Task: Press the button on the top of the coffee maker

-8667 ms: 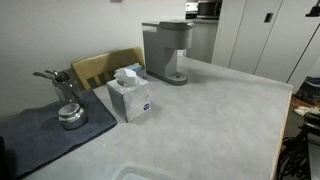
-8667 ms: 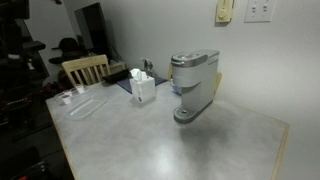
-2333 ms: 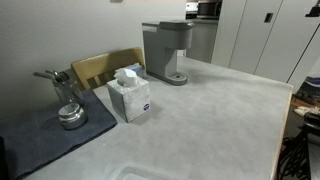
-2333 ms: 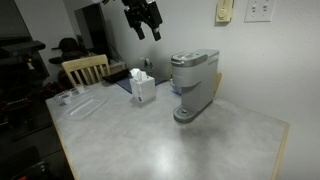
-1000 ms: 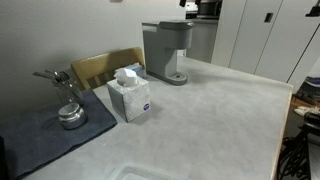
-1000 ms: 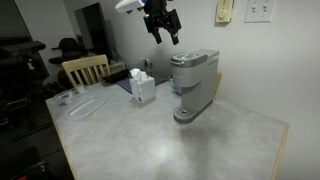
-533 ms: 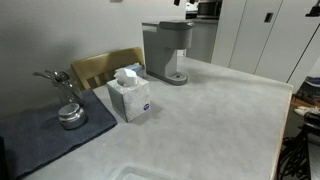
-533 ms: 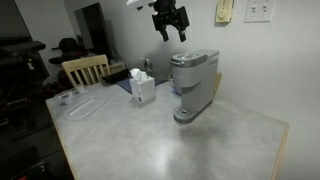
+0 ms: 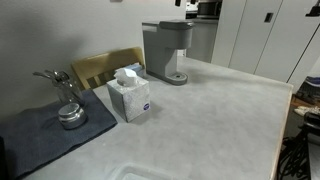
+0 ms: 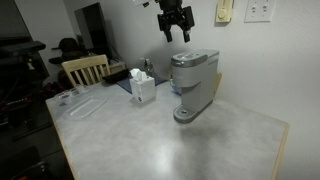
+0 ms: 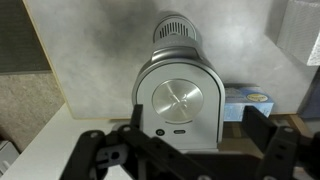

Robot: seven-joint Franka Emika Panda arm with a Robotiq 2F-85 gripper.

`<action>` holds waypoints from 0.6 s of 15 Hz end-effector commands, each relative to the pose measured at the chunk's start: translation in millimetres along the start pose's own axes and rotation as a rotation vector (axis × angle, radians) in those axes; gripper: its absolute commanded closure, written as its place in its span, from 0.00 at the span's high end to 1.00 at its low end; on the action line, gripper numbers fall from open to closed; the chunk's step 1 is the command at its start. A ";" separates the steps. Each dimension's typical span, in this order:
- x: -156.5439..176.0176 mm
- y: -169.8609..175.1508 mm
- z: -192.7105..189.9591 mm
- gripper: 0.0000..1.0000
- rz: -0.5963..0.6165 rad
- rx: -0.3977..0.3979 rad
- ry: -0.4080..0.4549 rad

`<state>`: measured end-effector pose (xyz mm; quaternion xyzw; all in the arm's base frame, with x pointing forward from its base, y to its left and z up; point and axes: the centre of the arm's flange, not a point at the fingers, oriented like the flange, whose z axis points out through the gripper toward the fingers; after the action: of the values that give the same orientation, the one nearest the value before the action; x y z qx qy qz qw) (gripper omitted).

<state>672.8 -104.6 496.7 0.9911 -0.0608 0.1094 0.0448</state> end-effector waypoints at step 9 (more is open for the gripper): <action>2.2 4.7 19.2 1.00 0.000 0.043 -0.044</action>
<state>673.6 -102.7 488.6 0.9921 -0.0623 0.1025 0.0363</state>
